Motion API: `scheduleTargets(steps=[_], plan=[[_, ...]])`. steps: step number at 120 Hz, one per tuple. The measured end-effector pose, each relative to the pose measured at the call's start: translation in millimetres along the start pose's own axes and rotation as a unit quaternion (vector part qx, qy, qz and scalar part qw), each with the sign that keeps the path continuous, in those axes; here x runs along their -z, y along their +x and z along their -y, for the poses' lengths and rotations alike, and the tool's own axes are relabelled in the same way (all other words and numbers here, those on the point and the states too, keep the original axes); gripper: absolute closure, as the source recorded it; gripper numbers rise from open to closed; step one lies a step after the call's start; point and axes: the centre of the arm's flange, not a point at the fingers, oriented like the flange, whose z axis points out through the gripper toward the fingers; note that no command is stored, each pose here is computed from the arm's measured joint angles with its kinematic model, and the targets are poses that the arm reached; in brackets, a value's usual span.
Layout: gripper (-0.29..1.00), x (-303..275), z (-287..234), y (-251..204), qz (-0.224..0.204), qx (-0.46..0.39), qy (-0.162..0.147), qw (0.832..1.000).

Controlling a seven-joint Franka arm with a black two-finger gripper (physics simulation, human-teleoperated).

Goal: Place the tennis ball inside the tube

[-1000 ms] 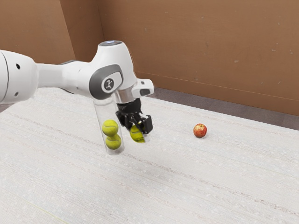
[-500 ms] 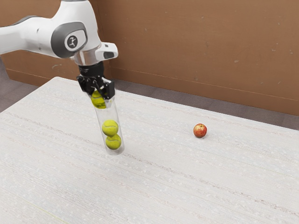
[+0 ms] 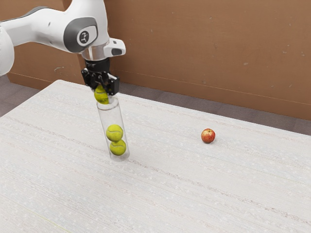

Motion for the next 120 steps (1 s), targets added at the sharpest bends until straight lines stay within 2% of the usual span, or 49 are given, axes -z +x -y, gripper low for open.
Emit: scheduleTargets(steps=[76, 103, 120], plan=[[0.45, -29.2, 25.7, 30.8, -0.002, 0.019, 0.016, 1.0], [0.2, -33.7, 24.0, 32.3, -0.001, 0.02, 0.01, 1.0], [0.1, -33.0, 23.8, 32.1, -0.002, 0.02, 0.008, 1.0]])
